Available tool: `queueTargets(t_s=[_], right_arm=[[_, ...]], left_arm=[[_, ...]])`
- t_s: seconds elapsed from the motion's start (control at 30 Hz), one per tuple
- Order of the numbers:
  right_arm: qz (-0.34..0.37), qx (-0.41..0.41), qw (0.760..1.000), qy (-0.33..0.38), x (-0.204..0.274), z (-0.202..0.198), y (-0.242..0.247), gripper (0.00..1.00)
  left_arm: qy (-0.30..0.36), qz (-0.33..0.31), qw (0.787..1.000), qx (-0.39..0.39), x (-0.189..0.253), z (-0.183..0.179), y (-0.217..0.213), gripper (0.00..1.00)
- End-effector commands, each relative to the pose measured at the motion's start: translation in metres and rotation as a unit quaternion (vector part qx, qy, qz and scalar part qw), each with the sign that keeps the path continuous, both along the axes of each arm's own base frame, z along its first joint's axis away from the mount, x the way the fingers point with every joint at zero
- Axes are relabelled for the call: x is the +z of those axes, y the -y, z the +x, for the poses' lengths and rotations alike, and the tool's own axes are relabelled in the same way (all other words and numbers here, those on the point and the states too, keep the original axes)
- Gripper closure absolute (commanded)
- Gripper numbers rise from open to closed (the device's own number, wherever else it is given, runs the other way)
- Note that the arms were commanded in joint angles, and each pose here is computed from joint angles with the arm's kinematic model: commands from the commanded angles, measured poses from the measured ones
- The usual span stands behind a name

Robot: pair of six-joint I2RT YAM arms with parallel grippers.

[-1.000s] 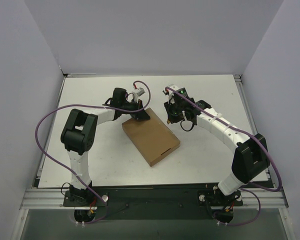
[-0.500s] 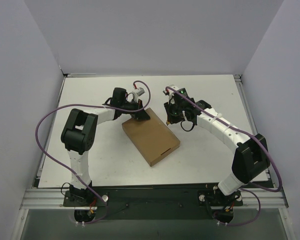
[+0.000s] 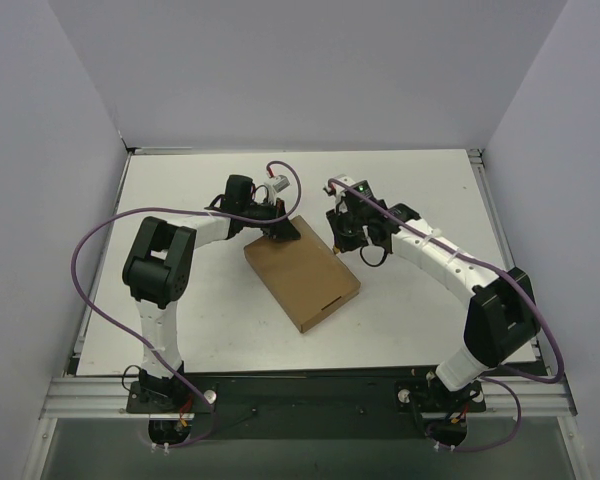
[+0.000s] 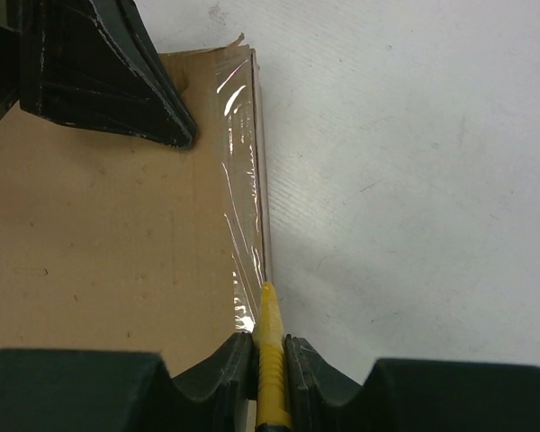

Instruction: Unpack the express box

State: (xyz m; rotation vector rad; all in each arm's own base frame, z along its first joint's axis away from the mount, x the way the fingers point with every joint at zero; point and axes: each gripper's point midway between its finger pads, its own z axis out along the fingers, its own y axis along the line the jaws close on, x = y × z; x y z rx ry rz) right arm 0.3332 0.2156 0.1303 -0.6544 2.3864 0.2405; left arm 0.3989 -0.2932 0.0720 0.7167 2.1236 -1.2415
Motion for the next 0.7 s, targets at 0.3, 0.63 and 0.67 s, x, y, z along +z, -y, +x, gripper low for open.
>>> queueTargets(t_s=[0.3, 0.63, 0.67], right_arm=[[-0.012, 0.019, 1.000, 0.004, 0.010, -0.020, 0.002, 1.00], [-0.032, 0.031, 0.999, -0.024, 0.000, -0.052, 0.012, 1.00], [-0.031, 0.034, 0.999, -0.027, 0.000, -0.055, 0.012, 1.00]], left_arm=[[-0.076, 0.109, 0.990, 0.049, -0.080, -0.012, -0.032, 1.00], [-0.072, 0.123, 0.987, 0.072, -0.084, -0.001, -0.034, 1.00], [-0.073, 0.124, 0.987, 0.072, -0.085, -0.002, -0.035, 1.00]])
